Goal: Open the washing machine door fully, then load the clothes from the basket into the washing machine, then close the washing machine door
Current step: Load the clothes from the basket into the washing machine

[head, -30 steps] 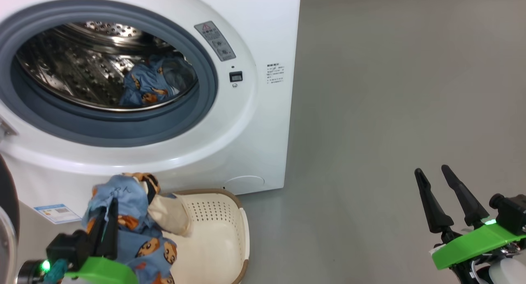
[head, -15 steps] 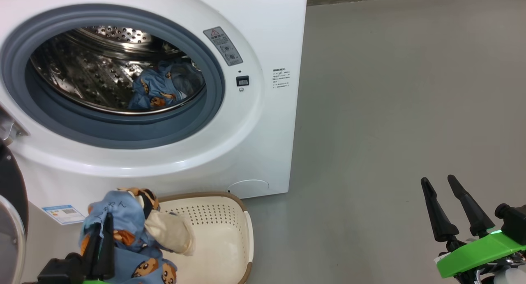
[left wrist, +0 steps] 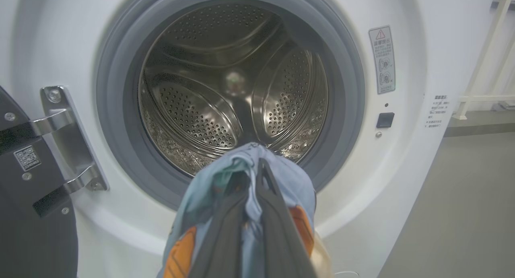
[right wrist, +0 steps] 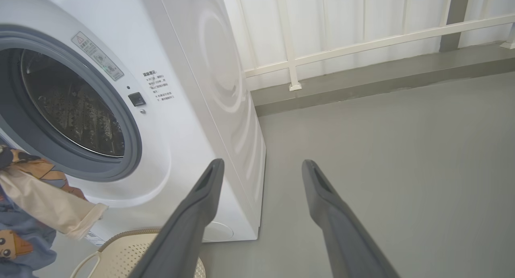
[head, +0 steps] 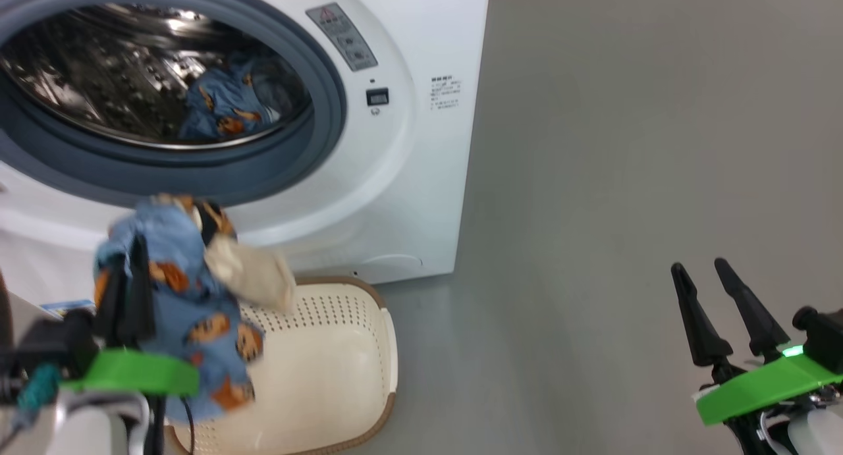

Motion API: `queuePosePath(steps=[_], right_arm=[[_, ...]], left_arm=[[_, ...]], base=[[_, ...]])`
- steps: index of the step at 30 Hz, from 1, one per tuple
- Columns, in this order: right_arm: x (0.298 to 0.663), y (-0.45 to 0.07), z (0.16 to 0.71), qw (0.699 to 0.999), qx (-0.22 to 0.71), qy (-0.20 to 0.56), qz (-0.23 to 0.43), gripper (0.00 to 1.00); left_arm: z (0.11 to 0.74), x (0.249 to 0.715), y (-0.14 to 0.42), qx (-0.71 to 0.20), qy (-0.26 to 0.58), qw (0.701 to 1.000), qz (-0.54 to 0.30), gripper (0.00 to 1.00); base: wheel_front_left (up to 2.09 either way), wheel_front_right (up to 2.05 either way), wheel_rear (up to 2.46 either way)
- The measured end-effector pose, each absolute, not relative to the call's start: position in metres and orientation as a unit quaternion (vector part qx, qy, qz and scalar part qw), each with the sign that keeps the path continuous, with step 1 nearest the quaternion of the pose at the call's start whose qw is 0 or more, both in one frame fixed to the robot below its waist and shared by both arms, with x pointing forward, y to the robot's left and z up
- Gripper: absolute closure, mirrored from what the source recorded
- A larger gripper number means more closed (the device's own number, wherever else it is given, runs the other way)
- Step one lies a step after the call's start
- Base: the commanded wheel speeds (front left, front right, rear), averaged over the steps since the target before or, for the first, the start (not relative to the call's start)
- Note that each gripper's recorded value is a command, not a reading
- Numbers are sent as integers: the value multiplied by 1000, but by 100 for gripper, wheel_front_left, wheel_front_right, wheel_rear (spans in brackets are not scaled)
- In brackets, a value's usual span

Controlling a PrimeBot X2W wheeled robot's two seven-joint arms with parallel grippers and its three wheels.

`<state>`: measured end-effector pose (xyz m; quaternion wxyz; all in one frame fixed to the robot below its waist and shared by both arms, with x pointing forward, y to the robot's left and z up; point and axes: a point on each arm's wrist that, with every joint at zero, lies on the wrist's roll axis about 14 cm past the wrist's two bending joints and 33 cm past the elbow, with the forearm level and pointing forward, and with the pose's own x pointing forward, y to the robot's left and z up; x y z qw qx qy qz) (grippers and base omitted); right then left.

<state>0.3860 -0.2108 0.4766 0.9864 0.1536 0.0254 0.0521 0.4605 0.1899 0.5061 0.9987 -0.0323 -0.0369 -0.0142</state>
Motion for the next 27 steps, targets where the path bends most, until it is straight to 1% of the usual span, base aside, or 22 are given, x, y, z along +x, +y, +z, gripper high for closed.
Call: queuePosePath(steps=[12,20,27], right_arm=[[413,-209,461,985,158,41,49,0],[427,-218,448,986,154,53,35,0],[435,-220,433,985,154,69,27,0]], left_arm=[[526,557,194,-18,-57,998,-2,100],[497,612,190,-12,-11,1000,12,100],[469,652,176,-22,36,999,10,100]], base=[[0,0,0],[0,0,0],[0,0,0]])
